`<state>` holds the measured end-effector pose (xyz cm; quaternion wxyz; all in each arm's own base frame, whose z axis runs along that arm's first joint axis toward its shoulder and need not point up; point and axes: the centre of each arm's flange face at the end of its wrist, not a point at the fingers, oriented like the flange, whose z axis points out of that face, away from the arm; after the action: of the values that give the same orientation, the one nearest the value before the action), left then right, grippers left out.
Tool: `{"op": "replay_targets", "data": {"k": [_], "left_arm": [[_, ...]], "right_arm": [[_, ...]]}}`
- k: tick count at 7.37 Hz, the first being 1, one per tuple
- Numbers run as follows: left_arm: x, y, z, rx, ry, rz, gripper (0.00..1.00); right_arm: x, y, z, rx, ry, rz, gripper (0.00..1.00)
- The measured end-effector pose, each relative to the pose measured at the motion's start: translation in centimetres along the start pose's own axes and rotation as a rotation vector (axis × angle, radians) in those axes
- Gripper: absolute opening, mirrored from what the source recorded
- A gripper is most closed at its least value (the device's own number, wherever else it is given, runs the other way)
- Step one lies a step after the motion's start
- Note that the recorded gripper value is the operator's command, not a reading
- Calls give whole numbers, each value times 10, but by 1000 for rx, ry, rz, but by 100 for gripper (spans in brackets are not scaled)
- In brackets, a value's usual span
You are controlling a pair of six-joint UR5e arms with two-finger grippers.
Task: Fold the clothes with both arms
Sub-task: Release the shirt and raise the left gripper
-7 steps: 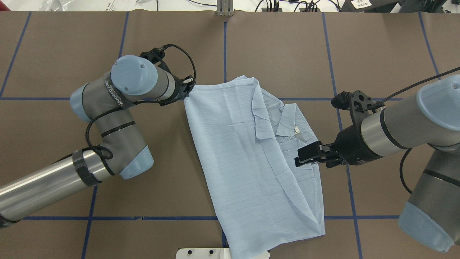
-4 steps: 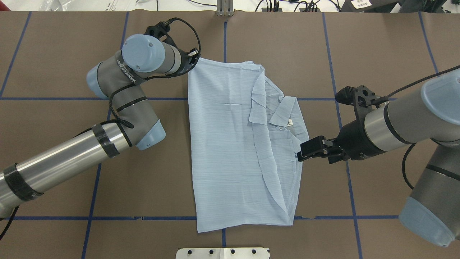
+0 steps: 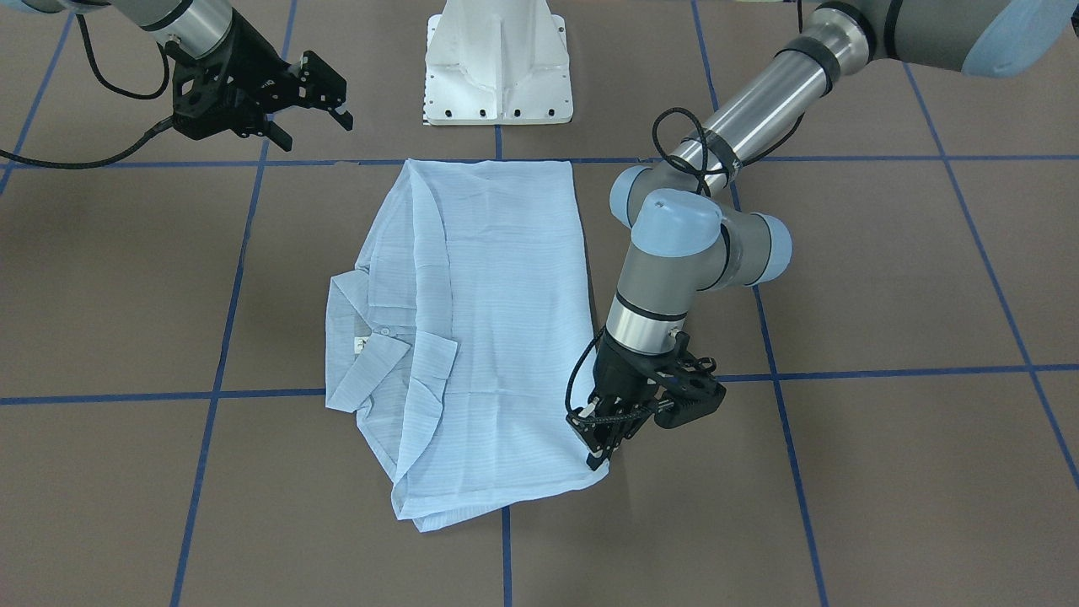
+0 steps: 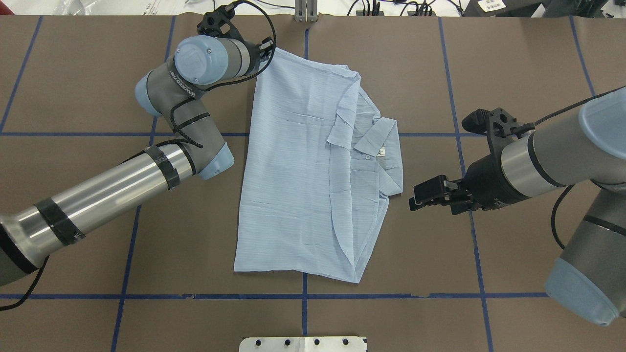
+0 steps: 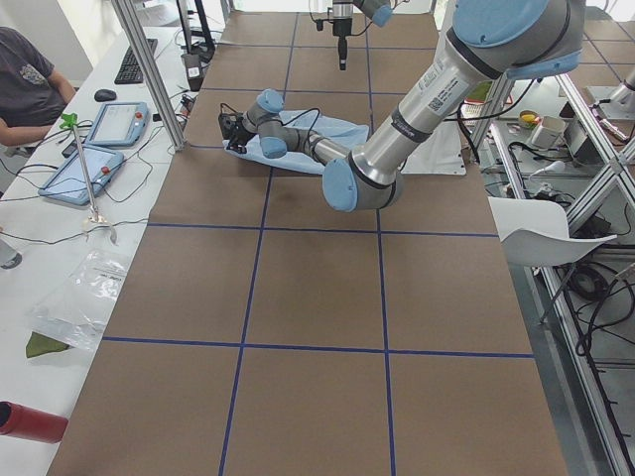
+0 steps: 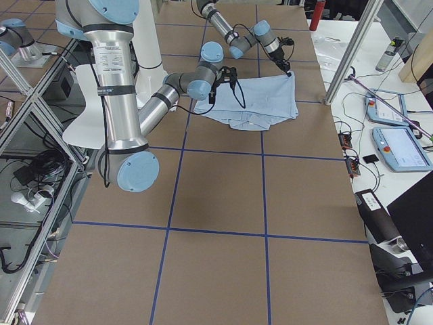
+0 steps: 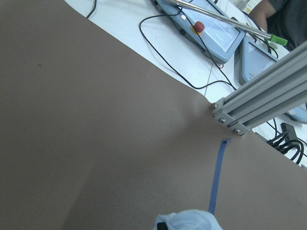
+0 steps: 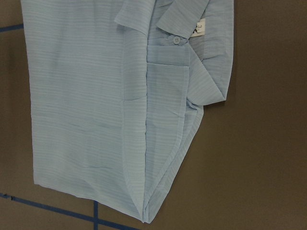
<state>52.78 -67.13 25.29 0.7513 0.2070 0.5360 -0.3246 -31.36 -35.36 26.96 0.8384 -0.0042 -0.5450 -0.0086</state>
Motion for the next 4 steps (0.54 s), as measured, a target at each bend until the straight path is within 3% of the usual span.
{"op": "replay_targets", "data": {"k": [3,4], "left_arm": [[-12,-13,10,20,-15,-2,0],[-16,-20,12,27,-23,-5,46]], "right_arm": [[1,-2,2,0,4,2,100],[1,-1,3,-1,4,2,100]]}}
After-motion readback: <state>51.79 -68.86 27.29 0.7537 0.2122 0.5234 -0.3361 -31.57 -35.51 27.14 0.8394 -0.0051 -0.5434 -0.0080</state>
